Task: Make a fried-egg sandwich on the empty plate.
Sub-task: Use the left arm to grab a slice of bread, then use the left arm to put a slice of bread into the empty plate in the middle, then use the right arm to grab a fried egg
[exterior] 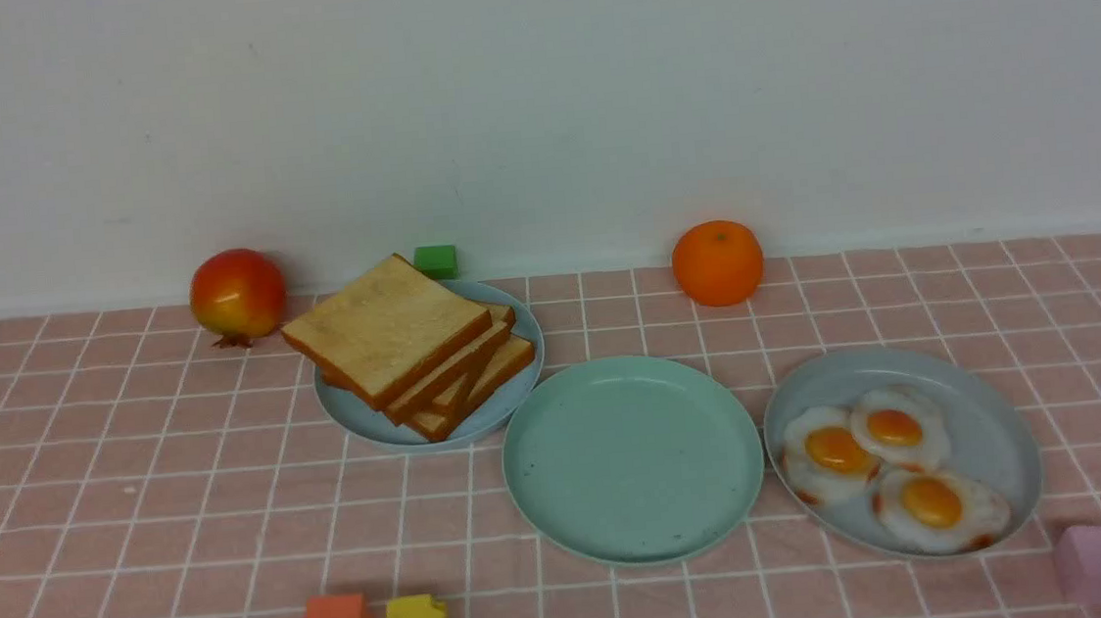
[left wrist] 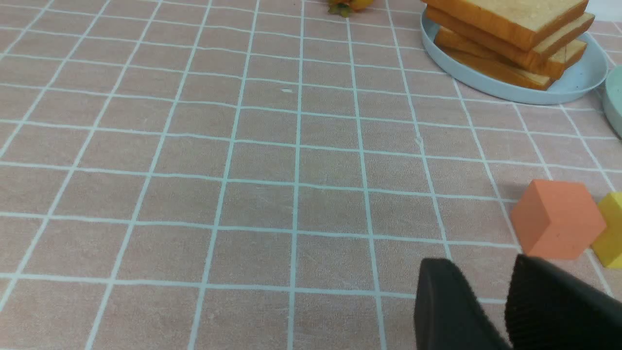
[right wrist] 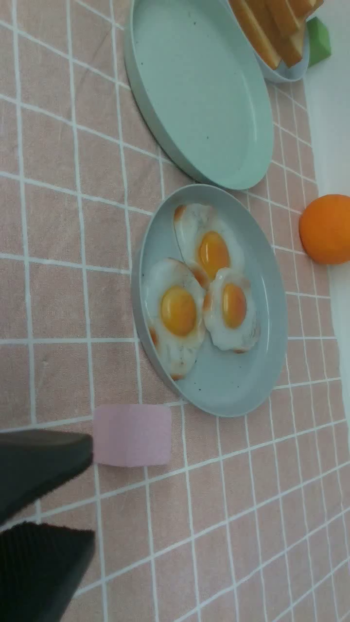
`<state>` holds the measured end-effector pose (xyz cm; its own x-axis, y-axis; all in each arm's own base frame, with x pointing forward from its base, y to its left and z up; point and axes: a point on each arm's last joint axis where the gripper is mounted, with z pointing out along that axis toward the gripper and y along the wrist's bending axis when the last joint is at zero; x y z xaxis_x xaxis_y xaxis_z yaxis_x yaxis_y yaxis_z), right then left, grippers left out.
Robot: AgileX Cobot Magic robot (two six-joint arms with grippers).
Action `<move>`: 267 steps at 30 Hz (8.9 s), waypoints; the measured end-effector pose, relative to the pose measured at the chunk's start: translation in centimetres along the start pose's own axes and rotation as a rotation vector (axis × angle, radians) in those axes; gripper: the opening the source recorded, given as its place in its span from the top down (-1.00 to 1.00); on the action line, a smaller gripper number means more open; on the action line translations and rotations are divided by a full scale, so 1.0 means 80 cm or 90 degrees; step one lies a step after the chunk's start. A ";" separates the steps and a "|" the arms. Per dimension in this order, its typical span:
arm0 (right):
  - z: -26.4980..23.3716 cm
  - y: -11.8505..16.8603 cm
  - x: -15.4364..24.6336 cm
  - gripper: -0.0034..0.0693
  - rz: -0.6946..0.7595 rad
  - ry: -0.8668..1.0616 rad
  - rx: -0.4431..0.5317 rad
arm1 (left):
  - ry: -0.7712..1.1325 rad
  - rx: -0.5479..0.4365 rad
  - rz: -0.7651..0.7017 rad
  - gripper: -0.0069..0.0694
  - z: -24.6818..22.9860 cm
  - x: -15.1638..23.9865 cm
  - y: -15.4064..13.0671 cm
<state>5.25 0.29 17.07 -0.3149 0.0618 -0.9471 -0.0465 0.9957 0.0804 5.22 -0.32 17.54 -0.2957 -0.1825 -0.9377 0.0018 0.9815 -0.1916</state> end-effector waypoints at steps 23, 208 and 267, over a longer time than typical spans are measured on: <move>0.000 0.000 0.000 0.25 0.000 -0.001 0.000 | 0.000 0.000 0.000 0.19 0.000 0.000 0.000; 0.064 0.059 -0.154 0.23 0.149 0.417 -0.170 | 0.478 0.280 -0.154 0.49 0.467 -0.093 -0.216; 0.397 0.034 -0.128 -0.60 0.267 0.608 0.107 | 0.513 0.346 0.040 -0.37 0.285 -0.261 -0.212</move>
<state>38.46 4.53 17.15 -0.8940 0.3958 -0.2101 0.3480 0.9086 0.2312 33.15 -14.52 33.77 -0.8447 0.1620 -0.5101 0.4204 0.7908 -0.4450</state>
